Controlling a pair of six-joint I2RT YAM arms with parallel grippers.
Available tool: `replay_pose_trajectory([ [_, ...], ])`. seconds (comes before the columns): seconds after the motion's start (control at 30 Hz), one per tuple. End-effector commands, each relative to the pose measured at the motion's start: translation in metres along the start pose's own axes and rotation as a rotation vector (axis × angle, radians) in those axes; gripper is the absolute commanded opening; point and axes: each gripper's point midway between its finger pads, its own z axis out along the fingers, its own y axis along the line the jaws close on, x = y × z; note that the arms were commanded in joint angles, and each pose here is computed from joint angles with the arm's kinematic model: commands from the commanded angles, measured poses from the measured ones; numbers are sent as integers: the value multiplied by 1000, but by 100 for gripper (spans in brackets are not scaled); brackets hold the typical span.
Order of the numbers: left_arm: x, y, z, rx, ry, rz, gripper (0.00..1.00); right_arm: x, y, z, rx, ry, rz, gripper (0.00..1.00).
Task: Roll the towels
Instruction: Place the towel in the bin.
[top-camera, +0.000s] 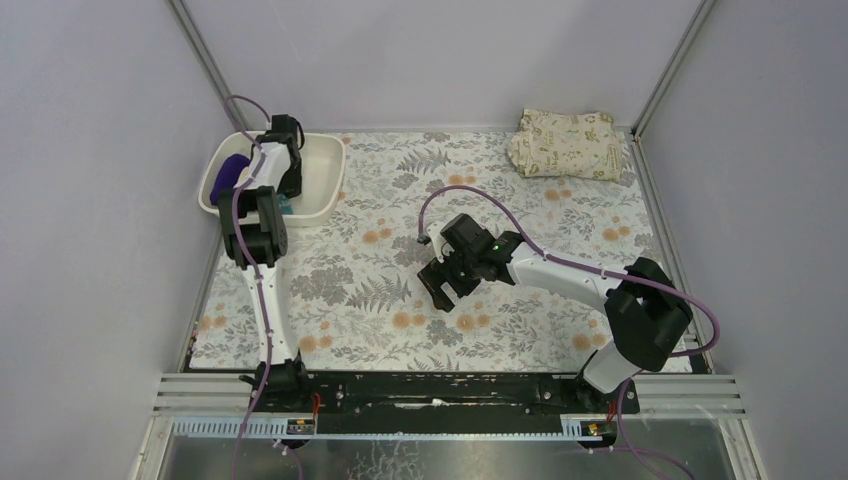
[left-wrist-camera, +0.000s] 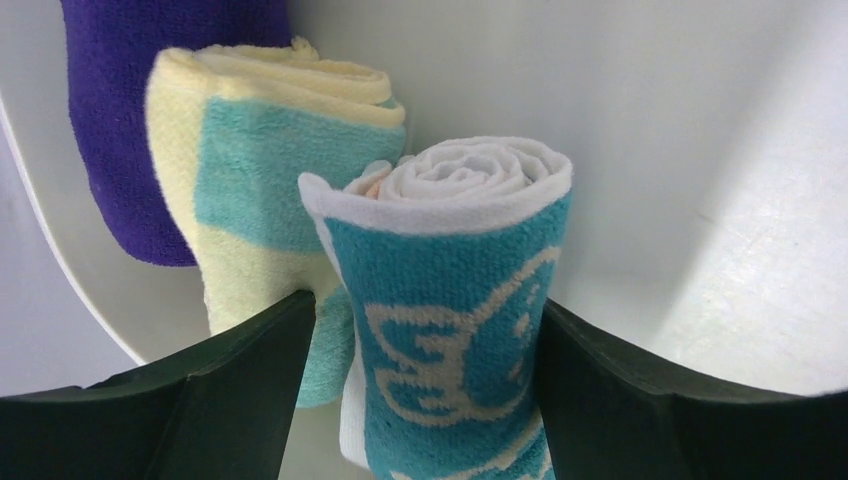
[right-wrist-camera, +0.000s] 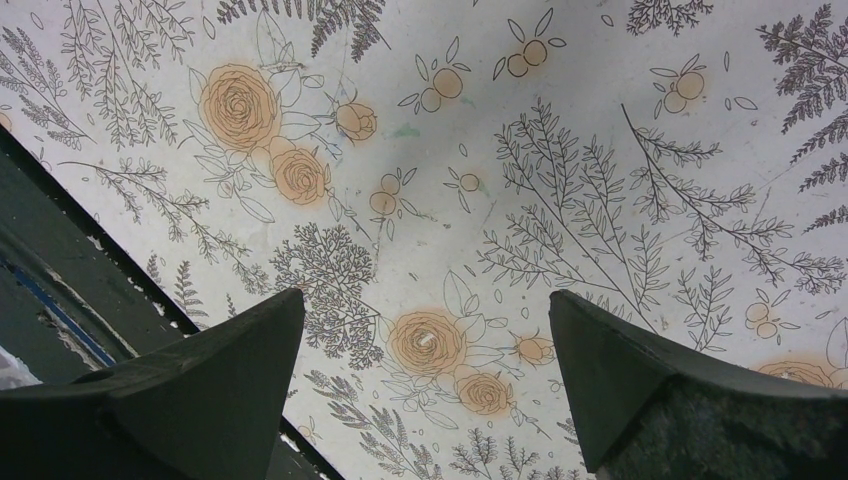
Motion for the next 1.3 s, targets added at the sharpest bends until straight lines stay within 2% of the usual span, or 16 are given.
replay_pose_trajectory([
  [0.0, -8, 15, -20, 12, -33, -59, 77, -15, -1, -7, 13, -31, -24, 98],
  [0.17, -9, 13, -22, 38, -36, -63, 81, -15, -1, -7, 13, -30, -25, 98],
  [0.4, 7, 1, -7, 46, 19, -35, 82, -15, -1, -8, 12, -32, -28, 98],
  [0.5, 15, -6, 0, 57, 45, -22, 73, -15, 0, -7, 11, -33, -27, 98],
  [0.6, 22, -8, 9, 43, 67, -6, 55, -15, -1, -7, 11, -33, -26, 98],
  [0.7, 24, -10, 16, 39, 79, 5, 50, -15, -1, -6, 11, -35, -26, 98],
  [0.93, 13, 3, 25, 28, 34, -25, 48, -13, -1, -5, 11, -34, -27, 98],
  [1.07, 5, 20, 27, -49, 9, -44, 49, -12, -1, -4, 8, -37, -25, 98],
  [1.17, 9, 14, 28, -29, 13, -32, 51, -14, 0, -4, 3, -40, -24, 98],
  [1.27, 19, 4, 30, -12, 34, -7, 59, -14, 0, -5, 3, -40, -26, 98],
])
